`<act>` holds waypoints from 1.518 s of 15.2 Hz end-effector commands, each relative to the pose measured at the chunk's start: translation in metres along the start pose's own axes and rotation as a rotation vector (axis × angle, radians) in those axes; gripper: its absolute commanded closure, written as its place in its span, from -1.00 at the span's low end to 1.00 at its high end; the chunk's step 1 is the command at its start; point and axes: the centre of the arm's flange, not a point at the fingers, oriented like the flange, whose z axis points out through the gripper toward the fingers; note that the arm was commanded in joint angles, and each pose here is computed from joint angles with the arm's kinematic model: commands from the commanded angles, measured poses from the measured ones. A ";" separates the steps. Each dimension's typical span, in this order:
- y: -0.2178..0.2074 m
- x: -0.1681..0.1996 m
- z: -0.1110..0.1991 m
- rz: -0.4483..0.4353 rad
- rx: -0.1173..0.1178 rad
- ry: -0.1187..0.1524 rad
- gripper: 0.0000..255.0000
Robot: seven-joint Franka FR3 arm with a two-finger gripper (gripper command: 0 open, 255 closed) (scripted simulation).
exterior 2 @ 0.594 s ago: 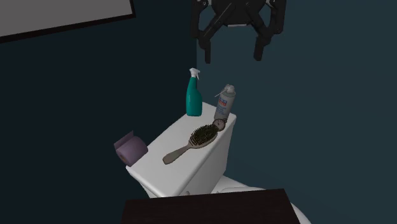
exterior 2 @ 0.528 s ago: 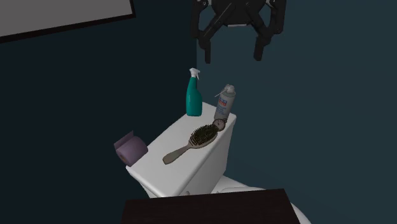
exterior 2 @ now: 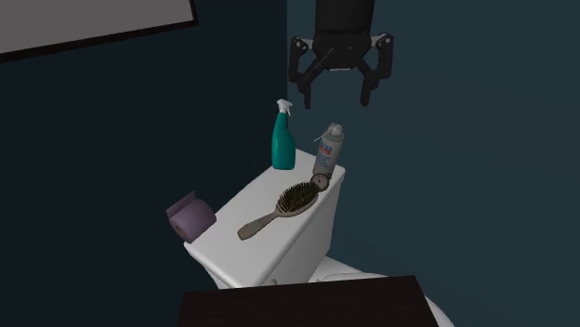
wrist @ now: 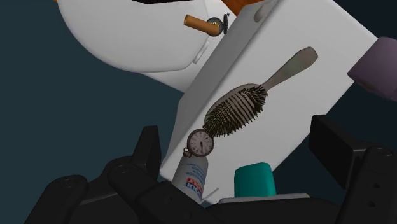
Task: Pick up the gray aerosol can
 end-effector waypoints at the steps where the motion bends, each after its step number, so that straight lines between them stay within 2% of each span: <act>1: 0.001 0.022 0.012 0.012 -0.001 0.008 -1.00; 23: 0.058 0.250 0.167 0.144 -0.013 0.074 -1.00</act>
